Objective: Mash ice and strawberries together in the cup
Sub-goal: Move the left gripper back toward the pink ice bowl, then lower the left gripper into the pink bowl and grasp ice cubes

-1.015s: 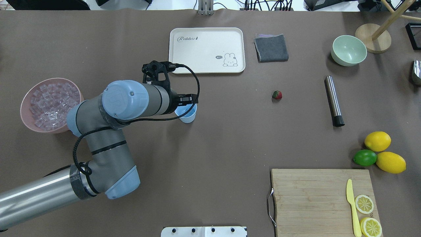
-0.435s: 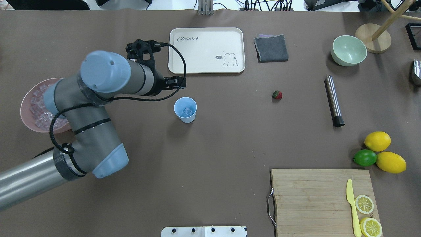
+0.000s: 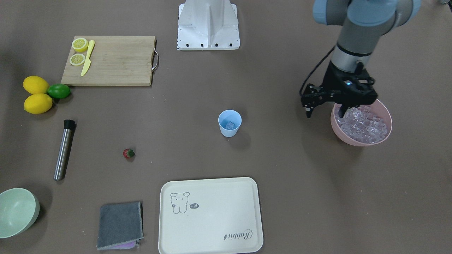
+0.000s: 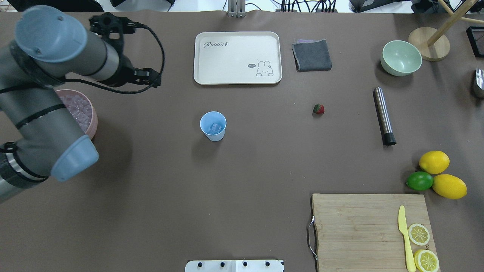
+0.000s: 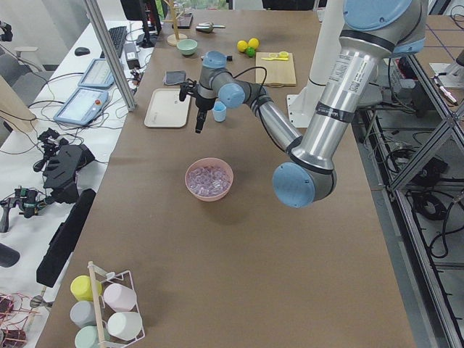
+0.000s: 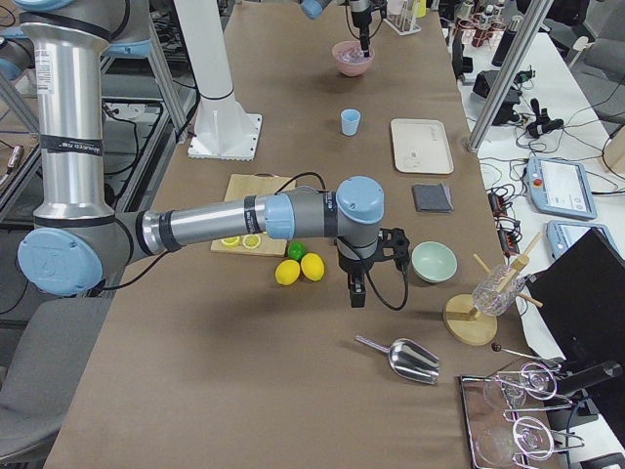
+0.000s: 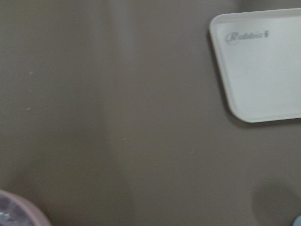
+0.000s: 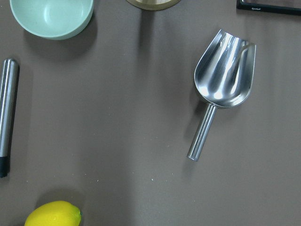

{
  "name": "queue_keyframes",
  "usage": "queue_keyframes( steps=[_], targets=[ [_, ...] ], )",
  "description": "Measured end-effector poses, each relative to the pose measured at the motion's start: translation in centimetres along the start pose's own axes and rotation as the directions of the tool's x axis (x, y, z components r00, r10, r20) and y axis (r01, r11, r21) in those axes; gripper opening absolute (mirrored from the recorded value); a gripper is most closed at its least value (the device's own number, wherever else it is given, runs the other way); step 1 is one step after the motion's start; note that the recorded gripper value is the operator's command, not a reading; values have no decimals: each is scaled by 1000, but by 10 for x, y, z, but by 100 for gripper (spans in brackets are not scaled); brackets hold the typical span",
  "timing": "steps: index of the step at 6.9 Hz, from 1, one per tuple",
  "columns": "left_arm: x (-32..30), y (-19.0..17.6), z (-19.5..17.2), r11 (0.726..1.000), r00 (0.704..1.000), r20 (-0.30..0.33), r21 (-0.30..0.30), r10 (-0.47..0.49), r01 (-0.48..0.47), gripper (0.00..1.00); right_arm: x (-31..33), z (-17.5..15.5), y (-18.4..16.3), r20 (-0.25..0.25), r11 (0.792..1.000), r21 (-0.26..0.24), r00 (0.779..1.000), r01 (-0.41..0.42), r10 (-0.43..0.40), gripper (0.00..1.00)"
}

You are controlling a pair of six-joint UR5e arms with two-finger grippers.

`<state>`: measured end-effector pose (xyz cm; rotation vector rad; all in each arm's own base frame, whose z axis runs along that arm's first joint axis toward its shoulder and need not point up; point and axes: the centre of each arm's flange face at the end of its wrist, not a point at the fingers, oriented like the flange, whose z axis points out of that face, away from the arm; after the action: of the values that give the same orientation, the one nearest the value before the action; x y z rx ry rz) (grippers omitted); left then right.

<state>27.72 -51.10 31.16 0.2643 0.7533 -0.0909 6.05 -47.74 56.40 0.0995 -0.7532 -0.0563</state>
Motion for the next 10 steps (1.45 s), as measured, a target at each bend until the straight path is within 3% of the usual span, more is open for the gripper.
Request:
queue_keyframes(
  steps=[3, 5, 7, 9, 10],
  targets=[
    [-112, 28, 20, 990, 985, 112, -43, -129, 135, 97, 0, 0, 0, 1, 1000, 4, 1000, 4, -4, 100],
    [-141, 41, 39, 963, 959, 105, -16, -265, 268, 97, -1, 0, 0, 4, 1000, 4, 1000, 7, -7, 100],
    [-137, 57, 64, 949, 941, 123, 5, -314, 316, 95, -2, 1, -1, 3, 1000, 4, 1000, 11, -11, 100],
    [-125, 70, 83, 943, 933, 146, 10, -330, 332, 77, -3, 1, -1, 2, 1000, 3, 1000, 12, -12, 100],
    [-121, 75, 88, 943, 932, 152, 8, -331, 333, 73, -3, 1, -1, 2, 1000, 3, 1000, 13, -13, 100]
  ],
)
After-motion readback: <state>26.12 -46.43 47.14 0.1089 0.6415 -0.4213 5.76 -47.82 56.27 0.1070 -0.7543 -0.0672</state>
